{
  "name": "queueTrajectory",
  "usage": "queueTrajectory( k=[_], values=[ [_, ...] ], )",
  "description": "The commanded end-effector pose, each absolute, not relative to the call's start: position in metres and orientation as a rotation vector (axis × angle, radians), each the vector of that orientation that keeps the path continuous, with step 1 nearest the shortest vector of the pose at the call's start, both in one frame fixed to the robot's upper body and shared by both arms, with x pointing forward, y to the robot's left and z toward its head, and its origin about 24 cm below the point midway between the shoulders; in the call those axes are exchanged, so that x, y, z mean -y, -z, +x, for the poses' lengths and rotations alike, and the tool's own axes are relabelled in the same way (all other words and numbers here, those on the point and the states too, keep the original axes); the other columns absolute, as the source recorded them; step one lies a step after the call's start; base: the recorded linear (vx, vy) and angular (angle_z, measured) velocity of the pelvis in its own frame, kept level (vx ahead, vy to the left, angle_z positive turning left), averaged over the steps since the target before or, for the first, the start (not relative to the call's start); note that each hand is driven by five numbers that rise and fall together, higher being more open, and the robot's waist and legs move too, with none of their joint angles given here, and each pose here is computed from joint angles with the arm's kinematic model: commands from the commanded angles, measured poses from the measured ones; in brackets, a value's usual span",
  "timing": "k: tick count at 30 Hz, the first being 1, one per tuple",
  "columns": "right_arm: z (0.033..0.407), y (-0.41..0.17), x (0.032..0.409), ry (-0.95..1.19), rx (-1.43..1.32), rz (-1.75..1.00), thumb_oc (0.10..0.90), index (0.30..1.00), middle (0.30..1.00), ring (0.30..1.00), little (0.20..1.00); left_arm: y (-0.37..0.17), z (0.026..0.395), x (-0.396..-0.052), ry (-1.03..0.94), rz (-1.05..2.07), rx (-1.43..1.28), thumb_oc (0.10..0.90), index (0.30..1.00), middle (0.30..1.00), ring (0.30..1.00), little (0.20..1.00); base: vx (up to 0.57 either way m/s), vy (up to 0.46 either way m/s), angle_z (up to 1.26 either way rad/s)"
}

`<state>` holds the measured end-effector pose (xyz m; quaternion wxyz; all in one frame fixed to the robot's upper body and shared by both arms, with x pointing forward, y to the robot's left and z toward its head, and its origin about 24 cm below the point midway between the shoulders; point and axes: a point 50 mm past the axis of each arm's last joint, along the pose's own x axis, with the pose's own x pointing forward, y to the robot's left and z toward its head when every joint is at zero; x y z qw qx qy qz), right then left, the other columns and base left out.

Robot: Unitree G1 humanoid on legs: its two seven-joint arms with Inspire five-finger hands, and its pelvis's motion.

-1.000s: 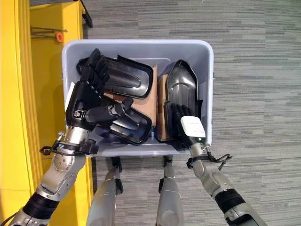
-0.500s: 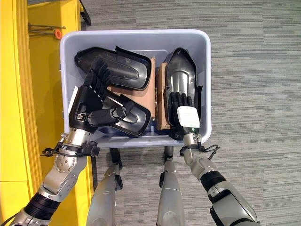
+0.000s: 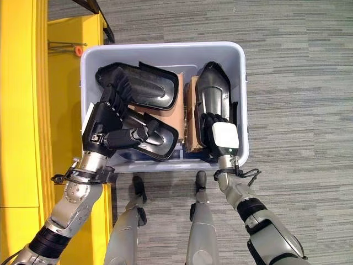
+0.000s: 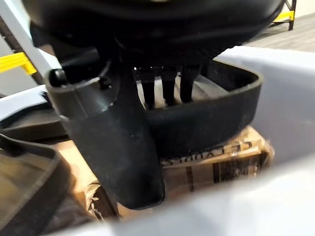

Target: Move parts from the plastic box to the shelf.

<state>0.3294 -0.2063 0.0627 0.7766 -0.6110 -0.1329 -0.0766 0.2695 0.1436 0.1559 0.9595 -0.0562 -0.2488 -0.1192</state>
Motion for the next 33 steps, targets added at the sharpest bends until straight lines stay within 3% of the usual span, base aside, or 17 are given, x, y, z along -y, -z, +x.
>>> queueTrajectory(
  k=[1,20,33],
  values=[
    [0.302,-0.021,0.203,-0.068,0.103,-1.324,0.400,0.300,0.300,0.300,0.300,-0.198,0.257,-0.146,0.270,-0.107,0.759,0.900,1.000,1.000,1.000,1.000,0.03,-0.017,0.07],
    [0.275,-0.119,0.241,0.148,0.463,-1.406,0.400,0.300,0.300,0.300,0.300,-0.175,0.256,-0.164,0.255,-0.056,0.649,0.900,1.000,1.000,1.000,1.000,0.04,-0.019,0.08],
    [0.266,-0.140,0.256,0.205,0.485,-1.420,0.400,0.300,0.300,0.300,0.300,-0.163,0.254,-0.170,0.249,-0.049,0.587,0.900,1.000,1.000,1.000,1.000,0.04,-0.011,0.00]
  ],
)
